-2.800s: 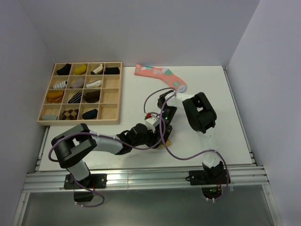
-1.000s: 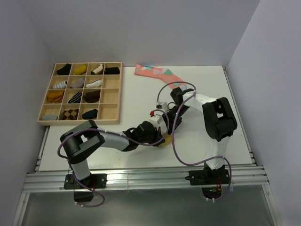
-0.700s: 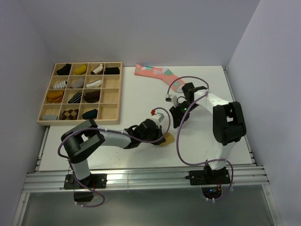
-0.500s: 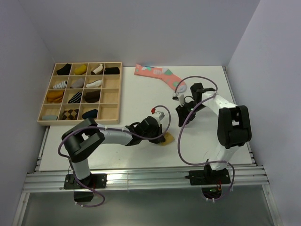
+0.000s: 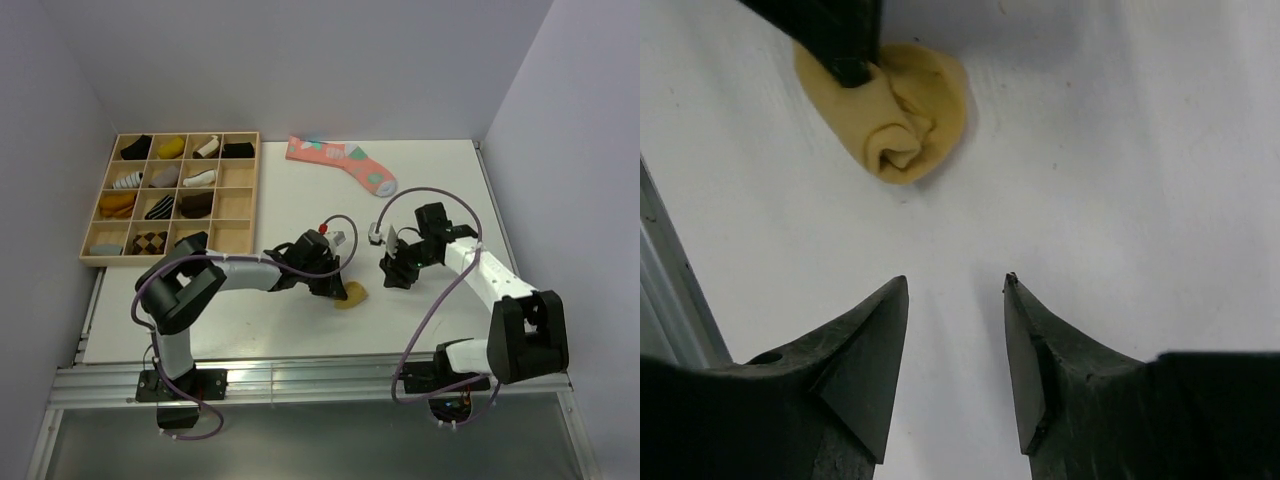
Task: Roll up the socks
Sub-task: Roll the sock at the center of the board.
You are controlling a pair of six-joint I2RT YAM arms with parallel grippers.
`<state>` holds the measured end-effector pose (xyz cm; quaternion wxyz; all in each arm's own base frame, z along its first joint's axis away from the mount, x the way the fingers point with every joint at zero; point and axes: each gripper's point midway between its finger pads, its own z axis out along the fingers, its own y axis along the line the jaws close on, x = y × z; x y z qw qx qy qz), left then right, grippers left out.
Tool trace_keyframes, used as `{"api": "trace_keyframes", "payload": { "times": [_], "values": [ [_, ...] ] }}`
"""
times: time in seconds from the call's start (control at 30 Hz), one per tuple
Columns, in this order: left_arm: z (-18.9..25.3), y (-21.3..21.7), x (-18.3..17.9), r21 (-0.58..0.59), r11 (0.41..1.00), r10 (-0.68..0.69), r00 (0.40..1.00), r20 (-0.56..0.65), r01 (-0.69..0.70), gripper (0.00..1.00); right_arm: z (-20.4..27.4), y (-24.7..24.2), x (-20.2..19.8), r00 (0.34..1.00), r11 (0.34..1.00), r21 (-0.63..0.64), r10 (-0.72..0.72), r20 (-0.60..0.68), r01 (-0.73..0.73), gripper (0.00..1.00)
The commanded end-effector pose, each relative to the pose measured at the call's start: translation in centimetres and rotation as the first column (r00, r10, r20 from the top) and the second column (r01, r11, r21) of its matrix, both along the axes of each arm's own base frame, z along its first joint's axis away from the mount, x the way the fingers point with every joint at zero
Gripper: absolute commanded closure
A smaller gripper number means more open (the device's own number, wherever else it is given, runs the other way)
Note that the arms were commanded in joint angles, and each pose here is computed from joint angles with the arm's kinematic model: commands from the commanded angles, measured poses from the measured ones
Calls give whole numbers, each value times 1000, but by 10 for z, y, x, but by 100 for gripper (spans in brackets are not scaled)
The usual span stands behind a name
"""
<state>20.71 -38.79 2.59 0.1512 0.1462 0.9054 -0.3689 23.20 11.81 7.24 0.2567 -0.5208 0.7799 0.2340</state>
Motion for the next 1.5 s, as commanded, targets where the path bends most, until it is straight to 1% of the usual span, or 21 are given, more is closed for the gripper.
{"api": "trace_keyframes", "payload": {
  "times": [0.0,0.07,0.23,0.4,0.53,0.63,1.07,1.47],
  "values": [
    [-60,52,-40,243,968,-21,981,-190,68,100,10,16,-12,977,983,35,173,123,-178,49],
    [-62,51,-42,240,968,-28,979,-204,78,100,11,26,-23,960,972,13,228,161,-233,47],
    [-66,48,-47,223,969,-46,968,-248,103,100,11,45,-39,911,952,-51,305,279,-303,43],
    [-66,44,-47,208,970,-62,960,-275,123,100,-5,59,-54,878,919,-116,394,271,-376,44],
    [-63,40,-50,179,972,-93,949,-302,152,100,-12,63,-54,858,906,-153,422,292,-394,44],
    [-64,44,-49,181,970,-98,942,-322,163,100,-17,66,-55,843,895,-177,446,300,-410,44],
    [-69,52,-56,176,964,-121,921,-370,197,100,-30,74,-55,815,870,-247,488,314,-426,46],
    [-69,56,-52,158,964,-130,902,-412,212,100,-38,80,-73,789,837,-283,541,292,-469,46]
  ]
}}
